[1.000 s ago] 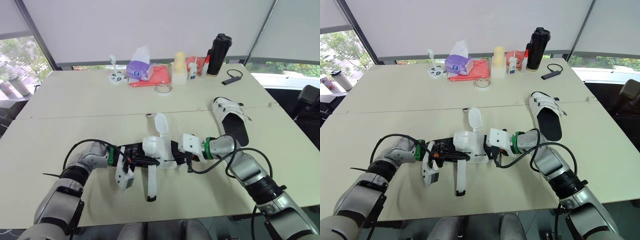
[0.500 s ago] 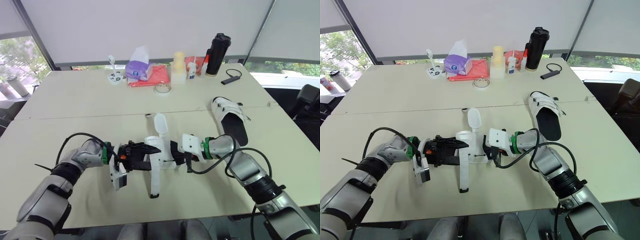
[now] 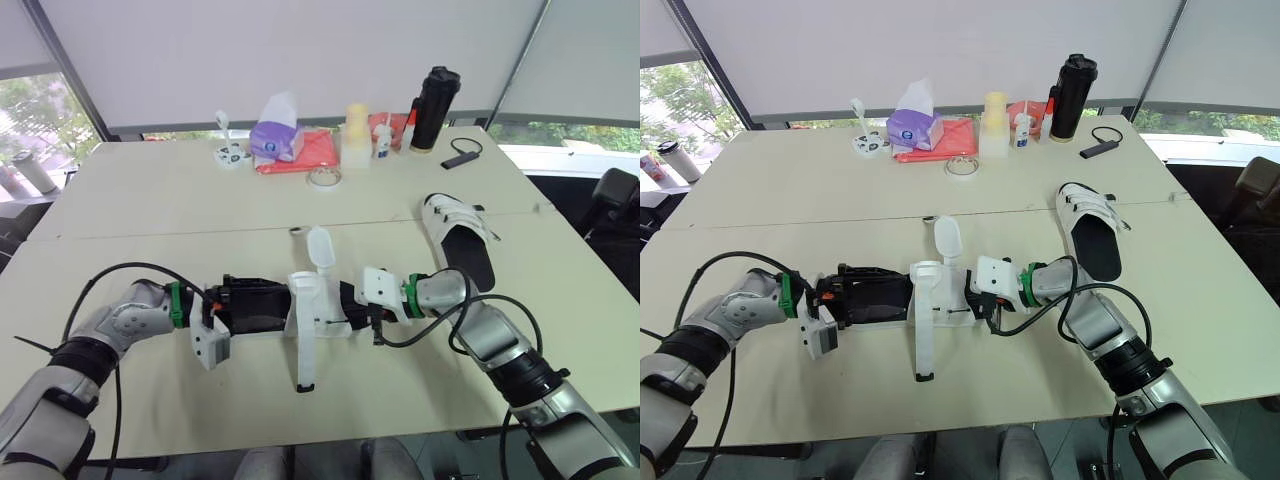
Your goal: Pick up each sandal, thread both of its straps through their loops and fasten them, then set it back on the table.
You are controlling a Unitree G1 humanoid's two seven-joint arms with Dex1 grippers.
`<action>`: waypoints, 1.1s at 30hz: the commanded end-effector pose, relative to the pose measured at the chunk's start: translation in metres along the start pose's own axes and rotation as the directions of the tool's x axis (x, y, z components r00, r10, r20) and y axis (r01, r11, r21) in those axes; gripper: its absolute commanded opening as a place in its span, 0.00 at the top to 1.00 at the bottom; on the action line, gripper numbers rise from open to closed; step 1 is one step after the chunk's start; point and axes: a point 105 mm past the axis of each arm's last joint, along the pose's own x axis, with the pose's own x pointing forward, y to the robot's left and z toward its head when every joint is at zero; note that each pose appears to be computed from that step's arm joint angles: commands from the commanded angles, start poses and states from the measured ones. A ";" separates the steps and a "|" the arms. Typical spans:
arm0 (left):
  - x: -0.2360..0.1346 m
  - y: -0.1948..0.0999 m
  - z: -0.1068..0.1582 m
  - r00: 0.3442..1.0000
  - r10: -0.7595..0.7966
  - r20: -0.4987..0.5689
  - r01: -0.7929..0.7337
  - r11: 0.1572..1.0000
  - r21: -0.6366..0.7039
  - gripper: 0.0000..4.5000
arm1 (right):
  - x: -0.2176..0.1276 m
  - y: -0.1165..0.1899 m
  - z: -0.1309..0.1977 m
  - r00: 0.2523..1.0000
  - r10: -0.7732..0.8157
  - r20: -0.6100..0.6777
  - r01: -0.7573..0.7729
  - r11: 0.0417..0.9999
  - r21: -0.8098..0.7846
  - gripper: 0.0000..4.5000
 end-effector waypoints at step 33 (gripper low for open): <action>0.043 -0.046 0.041 0.970 -0.166 0.177 0.176 -0.020 -0.984 0.29 | 0.003 0.019 -0.028 0.994 0.047 -0.099 -0.040 0.996 0.075 1.00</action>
